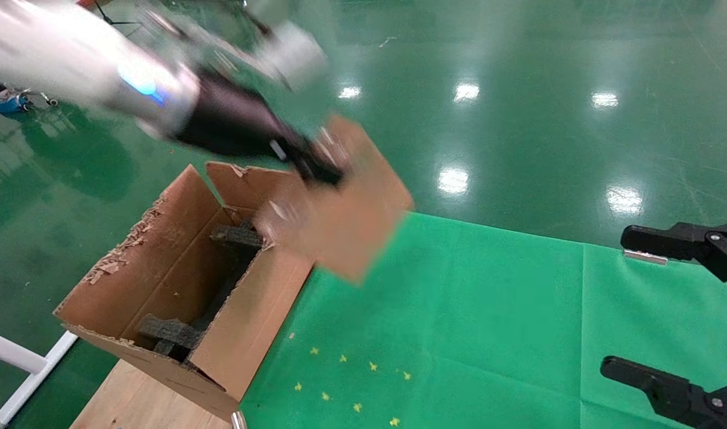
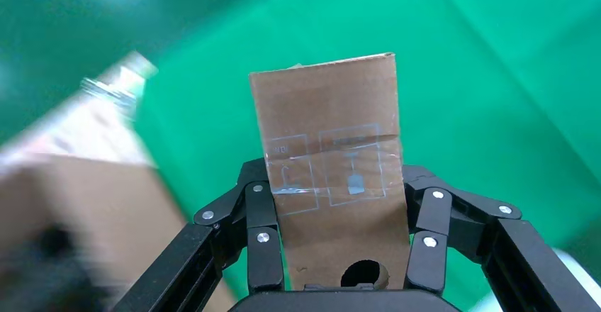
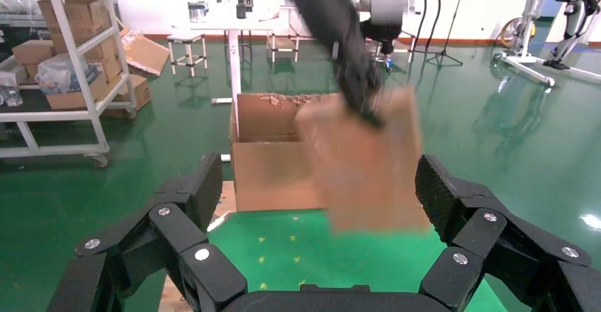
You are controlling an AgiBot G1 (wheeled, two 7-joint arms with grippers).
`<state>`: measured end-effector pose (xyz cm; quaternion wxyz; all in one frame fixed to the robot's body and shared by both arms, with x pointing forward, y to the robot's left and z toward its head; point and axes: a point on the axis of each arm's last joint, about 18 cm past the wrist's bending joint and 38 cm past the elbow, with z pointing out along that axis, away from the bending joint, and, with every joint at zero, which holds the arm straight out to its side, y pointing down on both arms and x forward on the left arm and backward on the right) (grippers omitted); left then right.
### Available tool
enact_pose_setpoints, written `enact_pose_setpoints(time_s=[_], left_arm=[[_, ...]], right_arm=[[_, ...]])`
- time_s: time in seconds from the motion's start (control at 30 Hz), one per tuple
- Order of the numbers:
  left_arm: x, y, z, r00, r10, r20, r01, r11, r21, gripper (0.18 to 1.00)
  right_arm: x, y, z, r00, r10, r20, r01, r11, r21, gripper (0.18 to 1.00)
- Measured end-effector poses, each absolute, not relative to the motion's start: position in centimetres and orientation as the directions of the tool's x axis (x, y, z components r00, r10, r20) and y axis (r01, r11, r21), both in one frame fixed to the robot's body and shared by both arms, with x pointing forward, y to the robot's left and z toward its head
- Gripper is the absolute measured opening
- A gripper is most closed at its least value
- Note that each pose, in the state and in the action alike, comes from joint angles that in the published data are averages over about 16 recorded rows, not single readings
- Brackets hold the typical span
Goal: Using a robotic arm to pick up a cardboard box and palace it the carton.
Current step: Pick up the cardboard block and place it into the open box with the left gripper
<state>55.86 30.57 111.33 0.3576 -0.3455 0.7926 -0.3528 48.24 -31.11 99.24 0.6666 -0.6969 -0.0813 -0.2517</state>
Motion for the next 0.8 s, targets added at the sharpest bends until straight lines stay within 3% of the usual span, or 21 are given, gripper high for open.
enact_pose_setpoints(time_s=[0.17, 0.33, 0.57, 0.8], left_arm=[[53.5, 37.4, 114.4, -0.389, -0.847, -0.362, -0.26, 0.478, -0.839, 0.403], [52.7, 44.5, 113.3, -0.304, -0.881, -0.361, -0.311, 0.45, -0.837, 0.402], [54.0, 52.5, 108.0, -0.246, -0.908, -0.339, -0.429, 0.415, -0.802, 0.401], [56.5, 56.6, 103.7, -0.203, -0.914, -0.352, -0.498, 0.406, -0.766, 0.399]], right_arm=[[48.2, -31.1, 99.2, 0.86, -0.222, 0.459, 0.449, -0.098, -0.888, 0.992], [48.2, -31.1, 99.2, 0.86, -0.222, 0.459, 0.449, -0.098, -0.888, 0.999], [48.2, -31.1, 99.2, 0.86, -0.222, 0.459, 0.449, -0.098, -0.888, 1.001], [48.2, -31.1, 99.2, 0.86, -0.222, 0.459, 0.449, -0.098, -0.888, 1.001]])
